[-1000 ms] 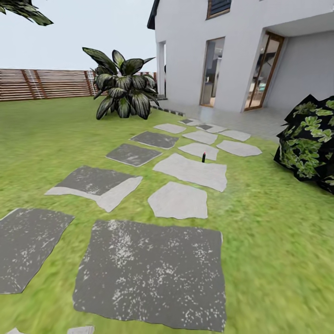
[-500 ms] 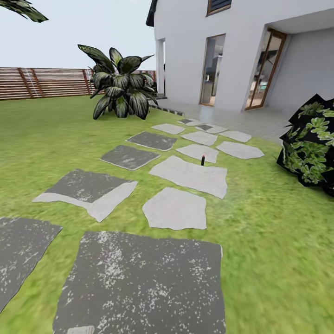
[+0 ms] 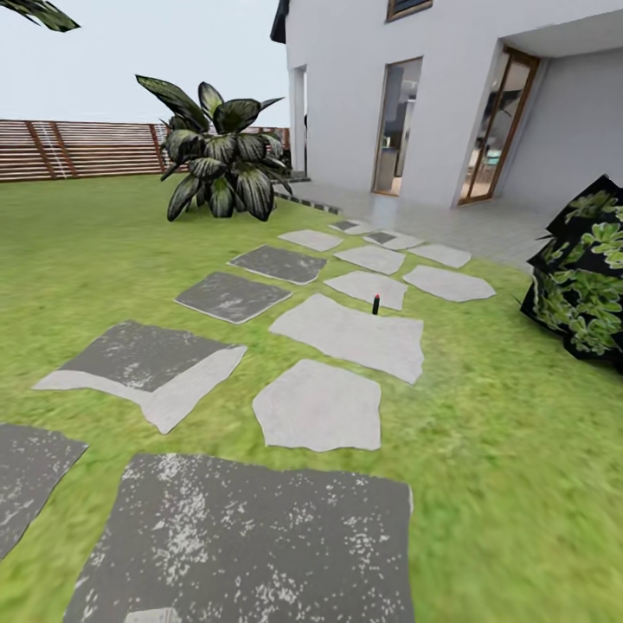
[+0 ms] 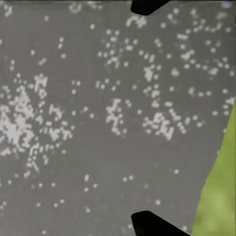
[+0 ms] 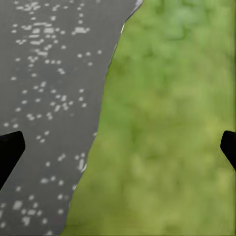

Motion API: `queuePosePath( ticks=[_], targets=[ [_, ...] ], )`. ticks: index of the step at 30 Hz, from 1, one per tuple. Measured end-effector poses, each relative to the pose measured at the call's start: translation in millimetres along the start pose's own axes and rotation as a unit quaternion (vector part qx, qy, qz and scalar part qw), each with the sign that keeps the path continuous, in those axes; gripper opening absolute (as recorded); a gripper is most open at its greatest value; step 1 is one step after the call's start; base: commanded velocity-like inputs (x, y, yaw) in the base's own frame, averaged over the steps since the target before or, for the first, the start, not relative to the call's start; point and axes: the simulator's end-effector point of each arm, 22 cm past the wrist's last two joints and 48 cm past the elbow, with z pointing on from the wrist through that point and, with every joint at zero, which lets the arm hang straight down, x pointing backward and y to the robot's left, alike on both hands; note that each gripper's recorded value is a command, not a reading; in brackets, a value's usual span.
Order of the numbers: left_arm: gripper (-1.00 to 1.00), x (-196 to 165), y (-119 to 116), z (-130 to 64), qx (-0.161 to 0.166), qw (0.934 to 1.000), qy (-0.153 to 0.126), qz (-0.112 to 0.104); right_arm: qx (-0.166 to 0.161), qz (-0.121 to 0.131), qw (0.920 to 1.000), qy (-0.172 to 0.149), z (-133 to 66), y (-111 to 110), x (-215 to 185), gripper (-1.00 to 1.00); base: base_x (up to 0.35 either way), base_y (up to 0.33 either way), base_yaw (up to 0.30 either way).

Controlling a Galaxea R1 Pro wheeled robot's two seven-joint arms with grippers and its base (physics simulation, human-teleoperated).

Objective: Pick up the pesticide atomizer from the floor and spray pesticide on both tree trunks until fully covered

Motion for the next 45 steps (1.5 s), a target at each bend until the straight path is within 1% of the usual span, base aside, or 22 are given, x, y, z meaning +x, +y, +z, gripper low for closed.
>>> queuePosePath(
  ticks=[45],
  targets=[
    [1.0,0.0,0.0,0.0,0.0,1.0,0.0,0.0,0.0,0.0,1.0,0.0,0.0,0.0,0.0,1.0,0.303,-0.135,0.0]
  ],
)
